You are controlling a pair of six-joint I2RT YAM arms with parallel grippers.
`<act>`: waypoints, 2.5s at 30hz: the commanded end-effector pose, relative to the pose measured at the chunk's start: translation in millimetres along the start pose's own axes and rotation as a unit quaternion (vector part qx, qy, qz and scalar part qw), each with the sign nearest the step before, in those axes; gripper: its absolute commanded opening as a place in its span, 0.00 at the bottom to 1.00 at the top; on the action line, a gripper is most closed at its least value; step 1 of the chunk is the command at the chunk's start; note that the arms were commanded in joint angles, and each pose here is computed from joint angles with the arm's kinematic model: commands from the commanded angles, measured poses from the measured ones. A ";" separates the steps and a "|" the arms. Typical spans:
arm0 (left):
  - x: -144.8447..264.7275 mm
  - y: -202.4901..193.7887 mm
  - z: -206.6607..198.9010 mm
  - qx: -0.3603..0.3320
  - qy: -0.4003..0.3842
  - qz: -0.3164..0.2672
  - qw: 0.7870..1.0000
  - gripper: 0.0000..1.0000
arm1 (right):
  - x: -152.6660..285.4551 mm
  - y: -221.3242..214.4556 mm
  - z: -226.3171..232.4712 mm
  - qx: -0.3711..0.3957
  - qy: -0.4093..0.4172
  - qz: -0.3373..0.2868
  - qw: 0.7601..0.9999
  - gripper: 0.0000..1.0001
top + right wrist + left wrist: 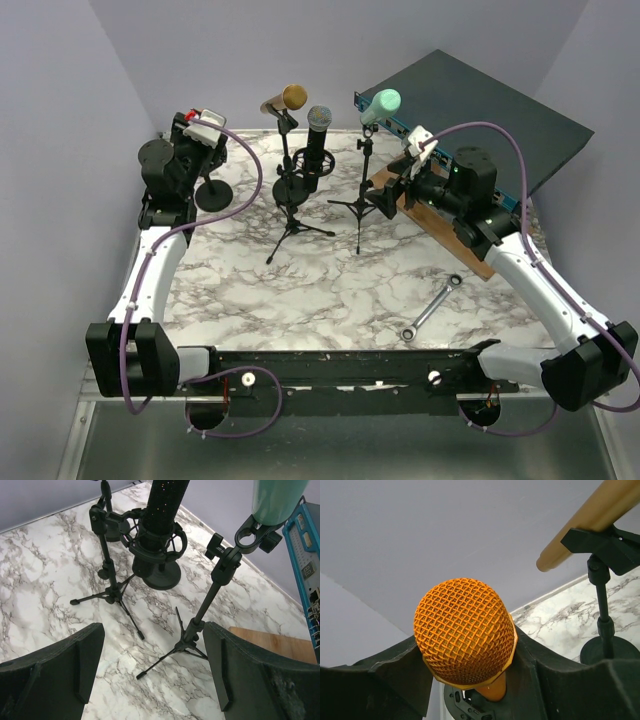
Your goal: Remove the microphone from the stand
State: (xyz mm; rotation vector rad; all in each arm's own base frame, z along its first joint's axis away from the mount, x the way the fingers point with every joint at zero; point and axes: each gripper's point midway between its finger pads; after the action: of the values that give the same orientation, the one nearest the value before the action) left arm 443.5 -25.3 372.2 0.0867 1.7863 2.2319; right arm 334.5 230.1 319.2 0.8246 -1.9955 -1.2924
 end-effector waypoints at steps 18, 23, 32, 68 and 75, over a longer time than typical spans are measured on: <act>50.3 97.7 -8.0 0.049 -0.037 0.011 0.998 0.00 | -0.2 1.6 10.6 -0.005 0.020 -0.007 1.000 0.88; 99.7 55.8 -20.8 0.060 -0.037 0.133 0.989 0.00 | 1.7 4.0 12.5 -0.003 0.022 -0.012 1.000 0.88; 175.3 -68.2 -46.0 0.110 -0.020 0.335 0.936 0.00 | 1.1 3.3 17.0 -0.007 0.029 -0.014 0.999 0.88; 239.2 -309.3 -34.6 0.240 0.059 0.670 0.700 0.30 | 7.9 -4.9 27.3 0.004 0.038 -0.017 0.999 0.88; 242.4 -322.6 -30.1 0.231 0.065 0.695 0.678 0.32 | 8.4 -4.2 27.8 0.005 0.040 -0.018 0.999 0.89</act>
State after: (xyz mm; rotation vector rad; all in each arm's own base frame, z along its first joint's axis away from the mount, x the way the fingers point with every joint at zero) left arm 255.8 56.3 25.9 2.0734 2.7835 2.2012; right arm 315.0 234.6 300.7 0.8474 -1.9312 -1.2654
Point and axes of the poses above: each gripper's point midway between its finger pads, its own x axis back along the fingers, its own z axis along the line the jaws close on, y = z × x, and after that the axes turned 13 degrees about x, right-handed
